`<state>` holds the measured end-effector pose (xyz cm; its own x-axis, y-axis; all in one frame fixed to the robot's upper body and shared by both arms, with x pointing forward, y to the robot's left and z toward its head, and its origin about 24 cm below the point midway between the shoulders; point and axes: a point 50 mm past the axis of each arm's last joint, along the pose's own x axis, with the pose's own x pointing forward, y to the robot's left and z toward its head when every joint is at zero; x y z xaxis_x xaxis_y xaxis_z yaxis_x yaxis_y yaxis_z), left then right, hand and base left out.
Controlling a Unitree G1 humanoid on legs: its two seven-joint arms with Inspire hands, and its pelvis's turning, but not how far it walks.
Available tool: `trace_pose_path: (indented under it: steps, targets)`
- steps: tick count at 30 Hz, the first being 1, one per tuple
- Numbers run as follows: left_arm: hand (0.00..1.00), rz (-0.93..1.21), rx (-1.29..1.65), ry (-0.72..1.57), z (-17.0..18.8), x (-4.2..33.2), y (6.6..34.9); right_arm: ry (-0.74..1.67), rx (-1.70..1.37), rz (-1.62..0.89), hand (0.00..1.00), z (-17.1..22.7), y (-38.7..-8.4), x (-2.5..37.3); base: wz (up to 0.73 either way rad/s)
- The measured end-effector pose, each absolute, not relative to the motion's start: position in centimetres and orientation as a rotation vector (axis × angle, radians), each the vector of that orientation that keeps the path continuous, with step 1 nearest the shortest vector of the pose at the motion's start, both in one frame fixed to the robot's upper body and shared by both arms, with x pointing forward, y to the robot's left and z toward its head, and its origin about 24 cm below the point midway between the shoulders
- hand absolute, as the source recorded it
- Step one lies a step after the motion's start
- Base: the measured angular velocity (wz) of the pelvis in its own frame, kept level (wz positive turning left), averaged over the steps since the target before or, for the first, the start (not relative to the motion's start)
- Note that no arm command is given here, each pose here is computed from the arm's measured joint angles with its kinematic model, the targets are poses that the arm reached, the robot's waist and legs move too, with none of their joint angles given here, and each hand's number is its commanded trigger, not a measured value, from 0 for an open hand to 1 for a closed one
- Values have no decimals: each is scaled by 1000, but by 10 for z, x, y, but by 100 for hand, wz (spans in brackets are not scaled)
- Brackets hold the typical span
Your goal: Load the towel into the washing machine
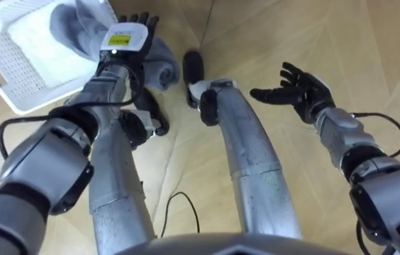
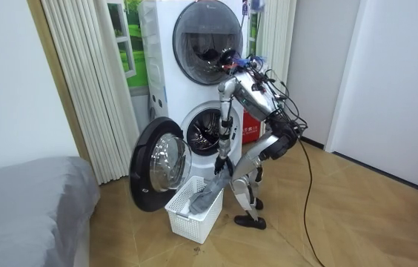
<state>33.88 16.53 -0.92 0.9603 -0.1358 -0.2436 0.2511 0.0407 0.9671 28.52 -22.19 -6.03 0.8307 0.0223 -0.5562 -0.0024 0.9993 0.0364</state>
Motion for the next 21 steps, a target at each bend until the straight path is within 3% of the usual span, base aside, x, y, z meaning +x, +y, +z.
trace_pose_path:
  steps: [21]
  targets:
    - [100, -384, 1581, 138, -8, 343, 168, 572, 64, 18, 0, -56, -221, 290, -1]
